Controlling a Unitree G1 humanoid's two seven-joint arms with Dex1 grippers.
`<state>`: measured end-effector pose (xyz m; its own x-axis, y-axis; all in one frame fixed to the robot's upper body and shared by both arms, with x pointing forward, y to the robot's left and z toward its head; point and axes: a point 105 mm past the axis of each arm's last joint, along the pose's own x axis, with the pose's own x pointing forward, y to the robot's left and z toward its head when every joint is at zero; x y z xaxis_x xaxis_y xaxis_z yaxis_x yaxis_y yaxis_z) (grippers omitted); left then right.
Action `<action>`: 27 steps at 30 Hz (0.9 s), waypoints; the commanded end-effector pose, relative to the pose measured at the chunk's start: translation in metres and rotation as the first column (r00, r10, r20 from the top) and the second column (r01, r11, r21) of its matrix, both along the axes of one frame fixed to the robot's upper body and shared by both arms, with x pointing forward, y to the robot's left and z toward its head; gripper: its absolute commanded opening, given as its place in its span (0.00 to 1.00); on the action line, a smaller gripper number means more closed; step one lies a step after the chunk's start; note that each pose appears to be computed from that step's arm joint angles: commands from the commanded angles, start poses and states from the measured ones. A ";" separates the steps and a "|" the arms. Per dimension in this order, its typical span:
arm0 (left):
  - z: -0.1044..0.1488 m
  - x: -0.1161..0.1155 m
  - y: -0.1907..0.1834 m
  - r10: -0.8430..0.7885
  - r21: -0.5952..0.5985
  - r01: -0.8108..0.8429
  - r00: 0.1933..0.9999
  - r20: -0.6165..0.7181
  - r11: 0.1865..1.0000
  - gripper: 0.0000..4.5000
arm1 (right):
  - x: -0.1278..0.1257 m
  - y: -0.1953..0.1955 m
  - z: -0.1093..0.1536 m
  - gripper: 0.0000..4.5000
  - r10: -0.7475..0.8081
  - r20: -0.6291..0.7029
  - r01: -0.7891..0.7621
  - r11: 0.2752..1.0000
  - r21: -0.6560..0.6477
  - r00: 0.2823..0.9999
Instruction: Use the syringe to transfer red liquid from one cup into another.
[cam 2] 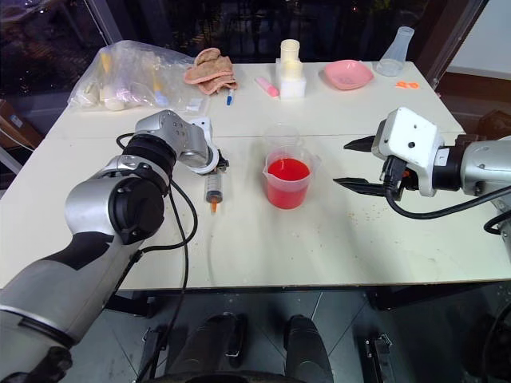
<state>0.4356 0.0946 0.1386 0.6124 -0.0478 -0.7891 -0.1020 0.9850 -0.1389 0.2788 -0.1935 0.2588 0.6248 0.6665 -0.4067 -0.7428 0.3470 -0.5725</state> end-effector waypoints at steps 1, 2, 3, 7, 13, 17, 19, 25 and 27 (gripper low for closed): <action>0.021 0.010 0.014 0.002 0.012 -0.003 0.997 0.083 1.000 0.34 | -0.002 0.000 0.014 0.69 -0.009 0.069 0.008 1.000 0.012 0.998; 0.028 0.013 0.016 -0.008 0.021 0.005 0.994 0.112 1.000 0.34 | -0.001 0.000 0.014 0.69 -0.012 0.072 0.011 1.000 0.015 0.997; 0.043 0.019 0.020 -0.025 0.024 0.021 0.983 0.181 0.999 0.34 | -0.001 0.000 0.014 0.69 -0.015 0.074 0.013 1.000 0.022 0.997; 0.111 0.040 0.030 -0.085 0.062 0.063 0.880 0.468 0.996 0.34 | 0.000 0.002 0.010 0.69 -0.021 0.084 0.017 0.999 0.045 0.996; 0.198 0.041 0.014 -0.066 -0.098 0.217 0.640 0.765 0.971 0.34 | 0.007 0.007 0.012 0.69 -0.050 0.119 0.032 0.989 0.143 0.992; 0.241 0.028 -0.017 -0.124 -0.051 0.382 0.418 0.900 0.923 0.34 | 0.012 0.007 0.016 0.69 -0.099 0.140 0.067 0.973 0.220 0.985; 0.259 0.017 -0.031 -0.131 0.000 0.460 0.252 0.959 0.888 0.34 | 0.012 0.006 0.020 0.69 -0.124 0.151 0.083 0.964 0.254 0.981; 0.255 -0.008 -0.072 -0.058 -0.024 0.698 0.093 0.994 0.716 0.34 | 0.013 -0.001 0.045 0.69 -0.233 0.159 0.147 0.895 0.421 0.959; 0.248 -0.027 -0.088 -0.037 0.005 0.805 0.022 0.999 0.593 0.34 | 0.012 -0.004 0.051 0.69 -0.273 0.131 0.177 0.854 0.490 0.953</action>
